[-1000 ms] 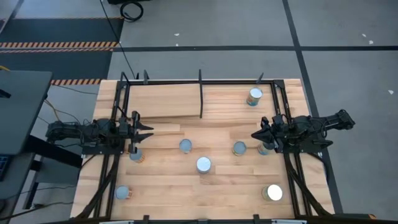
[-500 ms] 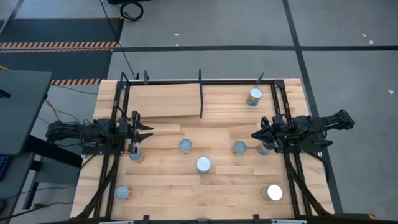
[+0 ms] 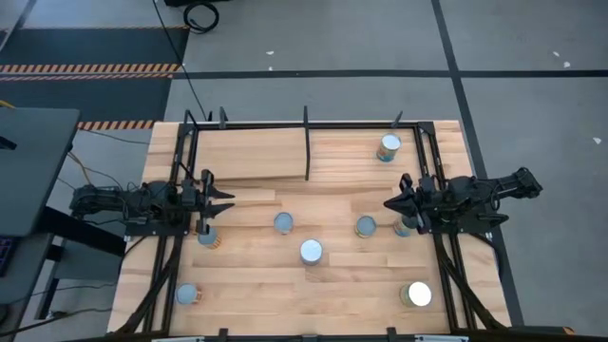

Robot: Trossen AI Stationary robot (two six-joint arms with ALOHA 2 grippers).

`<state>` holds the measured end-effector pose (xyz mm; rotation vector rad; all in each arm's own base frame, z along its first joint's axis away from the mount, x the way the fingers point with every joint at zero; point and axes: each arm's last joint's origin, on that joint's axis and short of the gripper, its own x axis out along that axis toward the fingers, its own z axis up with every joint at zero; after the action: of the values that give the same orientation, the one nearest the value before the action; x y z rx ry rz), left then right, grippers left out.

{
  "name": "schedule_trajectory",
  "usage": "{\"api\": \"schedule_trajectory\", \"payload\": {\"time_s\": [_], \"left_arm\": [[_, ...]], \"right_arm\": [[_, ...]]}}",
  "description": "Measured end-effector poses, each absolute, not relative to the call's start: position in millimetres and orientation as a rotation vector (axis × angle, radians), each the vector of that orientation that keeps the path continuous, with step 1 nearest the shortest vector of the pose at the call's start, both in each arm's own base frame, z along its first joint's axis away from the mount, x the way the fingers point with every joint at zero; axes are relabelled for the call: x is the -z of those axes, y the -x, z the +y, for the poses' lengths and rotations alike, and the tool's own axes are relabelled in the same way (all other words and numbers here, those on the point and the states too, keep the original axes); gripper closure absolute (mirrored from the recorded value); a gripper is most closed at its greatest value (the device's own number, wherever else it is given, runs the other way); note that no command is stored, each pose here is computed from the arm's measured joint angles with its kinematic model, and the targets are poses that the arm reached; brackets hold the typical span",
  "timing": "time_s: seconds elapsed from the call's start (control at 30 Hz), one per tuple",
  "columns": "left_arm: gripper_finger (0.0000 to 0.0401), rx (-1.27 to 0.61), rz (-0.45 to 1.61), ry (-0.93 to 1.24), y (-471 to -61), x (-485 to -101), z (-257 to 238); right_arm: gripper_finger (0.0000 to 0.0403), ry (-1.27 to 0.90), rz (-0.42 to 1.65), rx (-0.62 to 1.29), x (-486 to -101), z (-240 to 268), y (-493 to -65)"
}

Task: Pick and place cans onto a shelf
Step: Put the canned peas on the shelf

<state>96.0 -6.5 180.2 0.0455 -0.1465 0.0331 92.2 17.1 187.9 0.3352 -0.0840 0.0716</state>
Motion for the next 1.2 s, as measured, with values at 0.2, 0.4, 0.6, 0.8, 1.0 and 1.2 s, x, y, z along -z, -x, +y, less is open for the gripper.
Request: {"api": "schedule_trajectory", "payload": {"time_s": [0.2, 0.4, 0.6, 0.8, 1.0, 1.2], "left_arm": [[0.0296, -0.033, -0.146, -0.046, -96, -180, -7], [0.0296, -0.033, -0.146, -0.046, -96, -180, -7], [0.0296, -0.033, -0.146, -0.046, -96, -180, -7], [0.0296, -0.033, -0.146, -0.046, -96, -180, -7], [0.0296, -0.033, -0.146, -0.046, -96, -180, -7], [0.0296, -0.033, -0.146, -0.046, -96, -180, -7]], "right_arm": [[0.0375, -0.279, -0.149, -0.076, -194, 17, -91], [0.0375, -0.284, -0.345, -0.065, -213, 15, -89], [0.0375, -0.252, -0.39, -0.067, -220, 20, -102], [0.0375, -0.209, -0.22, -0.025, -237, 40, -149], [0.0345, -0.088, 0.02, -0.034, -249, 73, -223], [0.0247, 0.017, 0.37, -0.054, -242, 104, -283]]}}
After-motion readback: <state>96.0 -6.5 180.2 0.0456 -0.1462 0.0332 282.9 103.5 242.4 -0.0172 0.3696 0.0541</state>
